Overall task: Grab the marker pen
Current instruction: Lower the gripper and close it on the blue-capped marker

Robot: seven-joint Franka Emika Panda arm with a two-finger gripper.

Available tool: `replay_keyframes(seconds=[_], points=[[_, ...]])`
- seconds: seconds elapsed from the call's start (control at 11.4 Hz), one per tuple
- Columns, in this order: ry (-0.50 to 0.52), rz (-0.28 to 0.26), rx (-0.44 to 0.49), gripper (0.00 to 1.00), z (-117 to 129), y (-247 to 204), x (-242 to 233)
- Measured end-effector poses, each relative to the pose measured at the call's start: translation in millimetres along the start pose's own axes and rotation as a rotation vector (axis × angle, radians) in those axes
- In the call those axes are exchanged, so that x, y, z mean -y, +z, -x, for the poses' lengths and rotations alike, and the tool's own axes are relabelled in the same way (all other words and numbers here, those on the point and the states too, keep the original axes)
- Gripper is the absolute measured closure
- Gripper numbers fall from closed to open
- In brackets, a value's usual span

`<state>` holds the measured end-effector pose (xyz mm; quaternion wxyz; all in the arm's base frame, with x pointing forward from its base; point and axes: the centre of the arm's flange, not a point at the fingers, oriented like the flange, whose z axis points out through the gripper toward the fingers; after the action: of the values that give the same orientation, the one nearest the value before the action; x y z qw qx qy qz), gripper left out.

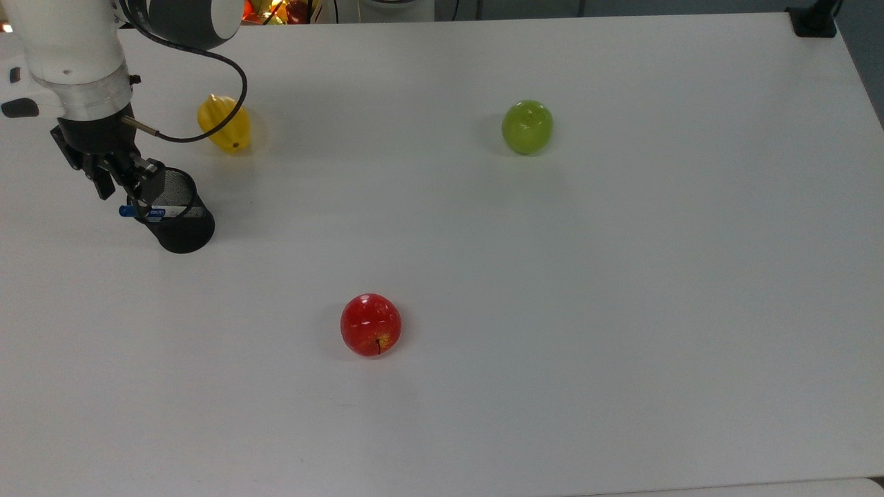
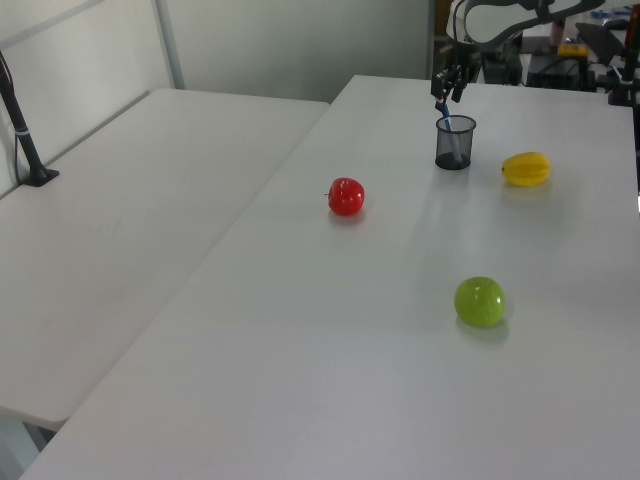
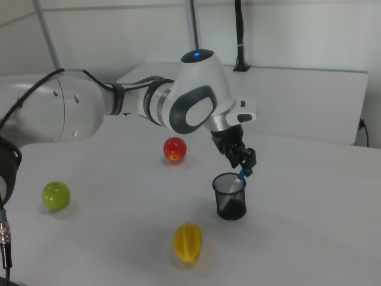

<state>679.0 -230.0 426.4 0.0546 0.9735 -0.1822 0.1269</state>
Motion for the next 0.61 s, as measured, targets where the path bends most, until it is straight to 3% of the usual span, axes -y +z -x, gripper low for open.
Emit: replay_keyframes(seconds=[0.17, 0.26, 0.61], points=[[0.0, 0.0, -0.001, 0.46, -0.1, 0.1, 0.0], [0.0, 0.0, -0.001, 0.52, -0.1, 0.5, 0.2], [-0.004, 0.0, 0.001, 0.56, 0.2, 5.4, 2.7]])
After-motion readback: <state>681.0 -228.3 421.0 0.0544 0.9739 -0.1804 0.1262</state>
